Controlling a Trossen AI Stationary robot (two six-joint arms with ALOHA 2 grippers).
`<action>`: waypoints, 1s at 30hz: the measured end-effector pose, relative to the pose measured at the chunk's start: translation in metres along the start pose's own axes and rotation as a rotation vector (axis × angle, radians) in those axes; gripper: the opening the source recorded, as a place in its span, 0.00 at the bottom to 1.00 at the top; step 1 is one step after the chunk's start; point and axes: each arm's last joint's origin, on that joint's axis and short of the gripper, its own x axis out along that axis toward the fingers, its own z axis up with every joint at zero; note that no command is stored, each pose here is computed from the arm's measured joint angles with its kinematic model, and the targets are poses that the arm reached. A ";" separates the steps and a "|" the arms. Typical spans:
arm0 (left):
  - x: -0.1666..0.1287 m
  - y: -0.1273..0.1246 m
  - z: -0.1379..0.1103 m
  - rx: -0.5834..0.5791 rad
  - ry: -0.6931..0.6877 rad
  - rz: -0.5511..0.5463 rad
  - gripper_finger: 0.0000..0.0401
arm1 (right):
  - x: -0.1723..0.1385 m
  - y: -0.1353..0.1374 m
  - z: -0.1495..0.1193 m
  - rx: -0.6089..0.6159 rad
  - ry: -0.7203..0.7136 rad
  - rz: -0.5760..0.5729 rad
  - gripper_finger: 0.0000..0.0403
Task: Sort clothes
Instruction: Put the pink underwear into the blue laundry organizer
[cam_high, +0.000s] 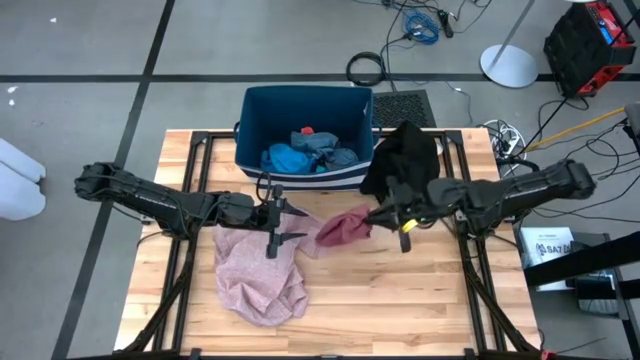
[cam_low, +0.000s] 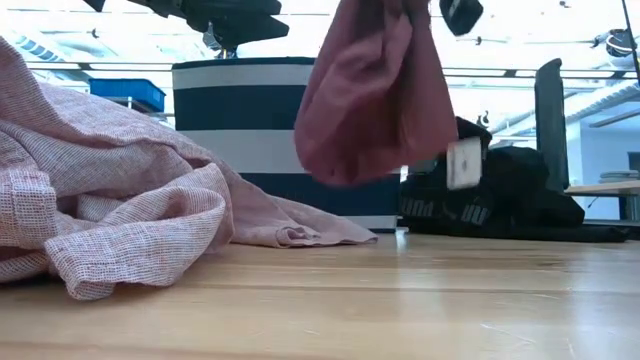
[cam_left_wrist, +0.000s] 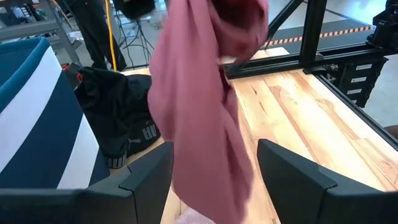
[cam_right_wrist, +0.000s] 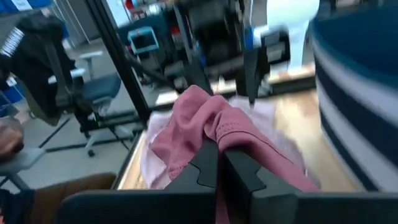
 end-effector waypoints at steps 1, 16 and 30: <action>0.000 0.000 0.000 0.000 0.000 0.000 0.60 | -0.003 0.001 0.005 -0.012 -0.018 0.004 0.00; 0.000 0.000 0.000 0.000 0.000 0.000 0.60 | -0.032 0.020 0.119 -0.361 -0.124 -0.041 0.00; 0.000 0.000 0.000 0.000 0.000 0.001 0.60 | -0.011 -0.058 0.186 -0.495 -0.009 -0.409 0.00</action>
